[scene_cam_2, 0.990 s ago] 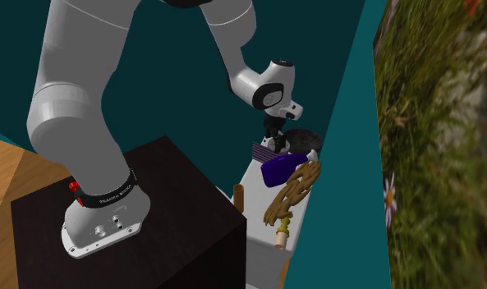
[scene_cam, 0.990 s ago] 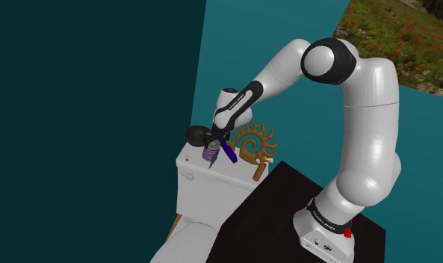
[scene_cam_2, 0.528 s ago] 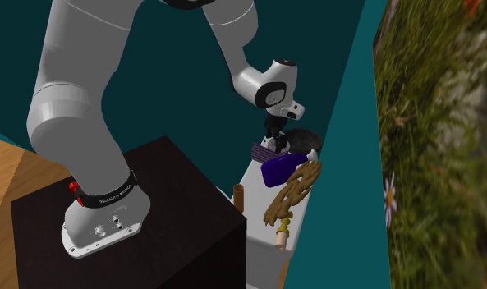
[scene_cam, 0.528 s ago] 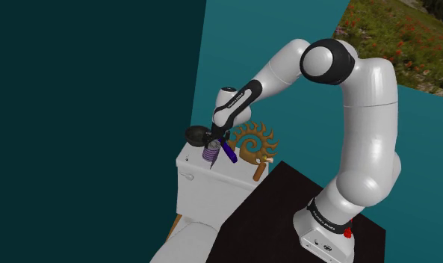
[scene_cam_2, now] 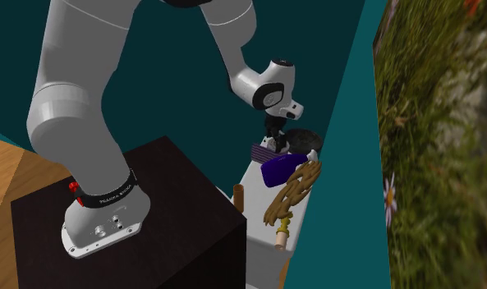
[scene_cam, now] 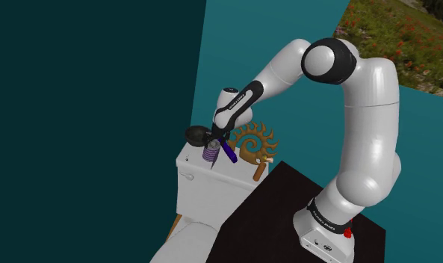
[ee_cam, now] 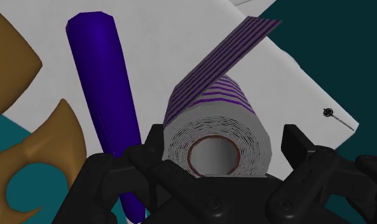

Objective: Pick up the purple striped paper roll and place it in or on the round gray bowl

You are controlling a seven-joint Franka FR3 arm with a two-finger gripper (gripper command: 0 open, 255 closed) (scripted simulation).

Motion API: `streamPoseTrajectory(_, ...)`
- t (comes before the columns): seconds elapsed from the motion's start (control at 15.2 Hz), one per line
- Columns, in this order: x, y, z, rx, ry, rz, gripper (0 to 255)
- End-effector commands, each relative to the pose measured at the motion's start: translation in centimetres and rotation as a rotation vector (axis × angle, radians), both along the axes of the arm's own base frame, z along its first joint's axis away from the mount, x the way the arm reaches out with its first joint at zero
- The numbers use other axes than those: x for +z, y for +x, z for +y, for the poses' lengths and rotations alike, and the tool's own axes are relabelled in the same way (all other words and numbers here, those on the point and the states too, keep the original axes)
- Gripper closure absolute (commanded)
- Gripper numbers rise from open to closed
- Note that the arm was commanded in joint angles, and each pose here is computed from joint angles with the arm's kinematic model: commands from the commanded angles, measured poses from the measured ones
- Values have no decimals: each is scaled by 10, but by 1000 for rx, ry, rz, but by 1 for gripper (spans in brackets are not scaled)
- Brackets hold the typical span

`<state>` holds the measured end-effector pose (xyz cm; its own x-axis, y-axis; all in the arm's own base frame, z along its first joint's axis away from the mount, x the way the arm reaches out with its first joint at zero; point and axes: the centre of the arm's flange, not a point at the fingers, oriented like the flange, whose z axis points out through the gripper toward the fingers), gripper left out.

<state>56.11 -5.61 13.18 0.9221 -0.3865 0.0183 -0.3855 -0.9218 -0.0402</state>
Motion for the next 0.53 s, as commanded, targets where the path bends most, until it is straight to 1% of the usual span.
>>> streamPoseTrajectory(0.0,2,-11,5,-149,-10,12,0)
streamPoseTrajectory(0.13,9,-31,19,-450,-30,34,0)
streamPoseTrajectory(0.2,9,-32,20,-468,-31,36,0)
streamPoseTrajectory(0.46,-12,-32,20,-468,-31,36,0)
